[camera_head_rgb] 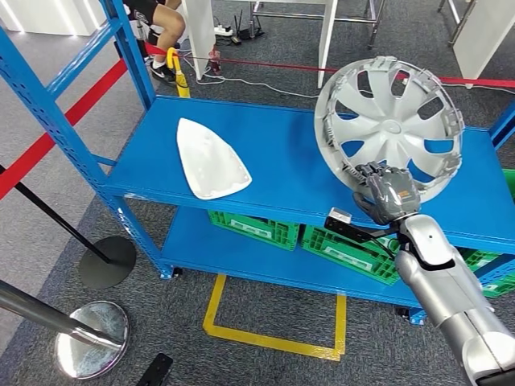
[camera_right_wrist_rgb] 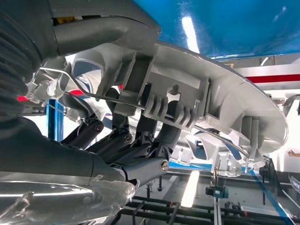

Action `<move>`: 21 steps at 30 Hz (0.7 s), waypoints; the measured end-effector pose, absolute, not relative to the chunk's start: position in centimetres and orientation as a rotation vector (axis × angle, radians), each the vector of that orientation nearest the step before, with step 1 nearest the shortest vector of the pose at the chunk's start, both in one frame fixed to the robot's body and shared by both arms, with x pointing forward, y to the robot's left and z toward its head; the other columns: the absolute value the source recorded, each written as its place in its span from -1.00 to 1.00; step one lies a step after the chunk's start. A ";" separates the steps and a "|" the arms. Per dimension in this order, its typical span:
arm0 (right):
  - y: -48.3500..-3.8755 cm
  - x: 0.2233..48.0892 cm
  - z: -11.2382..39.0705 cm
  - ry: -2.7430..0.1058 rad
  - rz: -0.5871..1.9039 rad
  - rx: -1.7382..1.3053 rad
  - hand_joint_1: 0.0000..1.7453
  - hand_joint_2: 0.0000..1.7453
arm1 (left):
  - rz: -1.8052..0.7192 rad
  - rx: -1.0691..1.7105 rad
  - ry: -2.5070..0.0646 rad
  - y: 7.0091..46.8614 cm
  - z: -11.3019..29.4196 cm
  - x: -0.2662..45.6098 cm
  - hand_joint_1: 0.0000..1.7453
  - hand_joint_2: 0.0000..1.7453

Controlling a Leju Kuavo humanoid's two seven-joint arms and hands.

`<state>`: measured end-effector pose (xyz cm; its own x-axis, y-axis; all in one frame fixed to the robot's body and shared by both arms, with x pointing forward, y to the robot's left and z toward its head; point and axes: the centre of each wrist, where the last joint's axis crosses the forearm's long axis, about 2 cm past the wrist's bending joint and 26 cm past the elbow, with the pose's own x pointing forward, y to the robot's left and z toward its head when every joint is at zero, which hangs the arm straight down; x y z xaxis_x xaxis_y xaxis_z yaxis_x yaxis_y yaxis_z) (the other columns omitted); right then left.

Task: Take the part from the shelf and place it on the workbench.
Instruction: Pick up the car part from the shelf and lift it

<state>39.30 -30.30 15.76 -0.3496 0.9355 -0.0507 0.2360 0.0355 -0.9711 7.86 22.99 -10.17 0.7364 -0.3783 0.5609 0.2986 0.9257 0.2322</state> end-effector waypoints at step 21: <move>-30.5 38.7 15.4 -1.655 1.363 -1.188 1.00 1.00 | -0.407 0.173 -0.666 23.1 -10.2 7.9 -1.00 -1.00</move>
